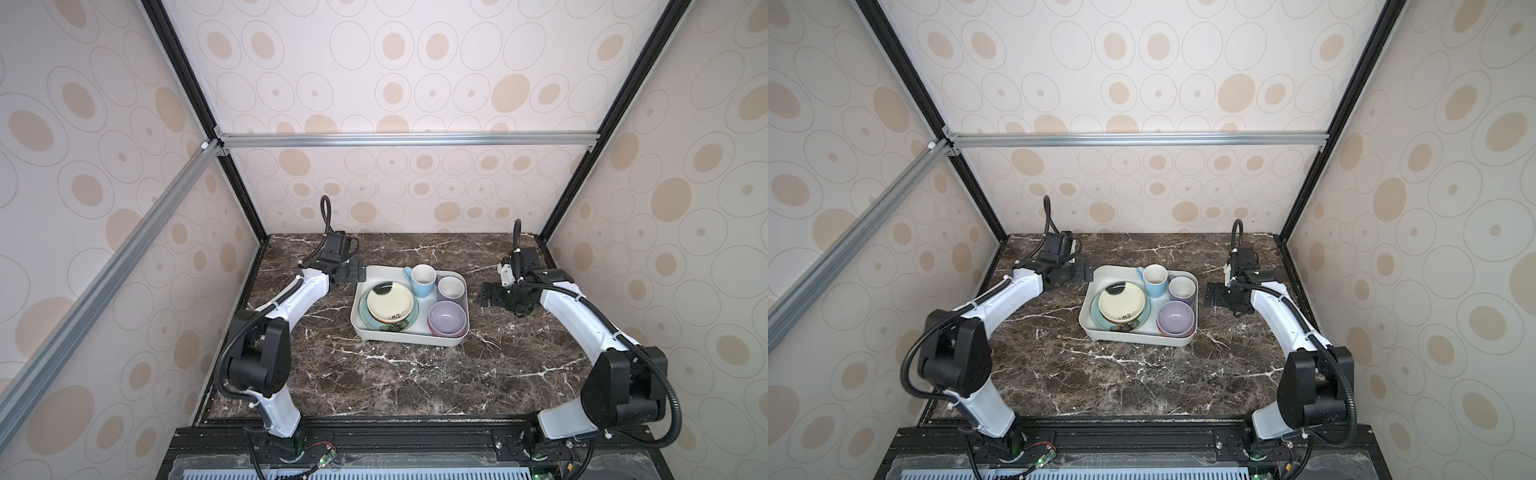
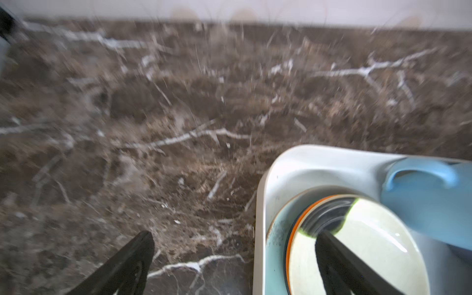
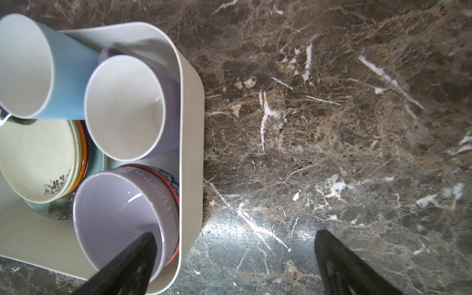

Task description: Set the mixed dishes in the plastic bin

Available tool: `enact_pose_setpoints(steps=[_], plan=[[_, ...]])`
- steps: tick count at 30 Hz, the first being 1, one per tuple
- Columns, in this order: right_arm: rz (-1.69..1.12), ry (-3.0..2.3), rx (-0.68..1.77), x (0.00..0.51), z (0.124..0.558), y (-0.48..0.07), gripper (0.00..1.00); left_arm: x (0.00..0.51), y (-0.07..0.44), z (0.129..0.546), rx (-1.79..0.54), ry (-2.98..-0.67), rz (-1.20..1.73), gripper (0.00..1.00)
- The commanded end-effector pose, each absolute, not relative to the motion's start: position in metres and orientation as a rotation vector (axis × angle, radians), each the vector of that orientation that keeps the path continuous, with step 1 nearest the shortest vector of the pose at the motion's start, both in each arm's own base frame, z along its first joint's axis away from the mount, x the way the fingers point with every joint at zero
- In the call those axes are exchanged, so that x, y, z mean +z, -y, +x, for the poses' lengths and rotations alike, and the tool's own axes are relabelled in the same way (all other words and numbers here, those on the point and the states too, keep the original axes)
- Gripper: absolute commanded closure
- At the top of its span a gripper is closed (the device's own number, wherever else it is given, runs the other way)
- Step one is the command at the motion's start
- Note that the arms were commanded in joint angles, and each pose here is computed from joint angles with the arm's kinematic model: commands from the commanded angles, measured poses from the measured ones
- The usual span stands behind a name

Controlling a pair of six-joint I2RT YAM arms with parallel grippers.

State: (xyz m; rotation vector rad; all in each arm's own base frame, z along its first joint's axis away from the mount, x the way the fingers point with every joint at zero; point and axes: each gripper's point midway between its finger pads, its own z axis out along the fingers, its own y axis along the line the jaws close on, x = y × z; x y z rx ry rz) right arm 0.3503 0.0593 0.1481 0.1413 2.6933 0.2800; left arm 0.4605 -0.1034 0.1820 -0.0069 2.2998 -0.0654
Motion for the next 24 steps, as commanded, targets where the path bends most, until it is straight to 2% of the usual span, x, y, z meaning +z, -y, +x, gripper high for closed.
enact_pose_setpoints(steps=[1, 6, 12, 19, 24], plan=[[0.094, -2.602, 0.309, 0.164, 0.357, -0.062, 0.0, 0.223, 0.082, 0.461, 0.041, -2.047, 0.035, 0.01], [0.07, -2.355, 0.323, 0.182, 0.361, -0.061, 0.0, 0.243, 0.049, 0.434, 0.119, -1.815, 0.001, 0.01], [-0.001, -2.201, 0.242, 0.181, 0.355, -0.052, 0.0, 0.241, 0.014, 0.391, 0.213, -1.644, -0.069, 0.01], [-0.058, -2.188, 0.247, 0.152, 0.369, -0.058, 0.0, 0.195, -0.008, 0.367, 0.313, -1.605, -0.14, 0.01], [-0.046, -2.2, 0.113, 0.133, 0.378, -0.042, 0.0, 0.166, -0.022, 0.36, 0.389, -1.622, -0.19, 0.01]])
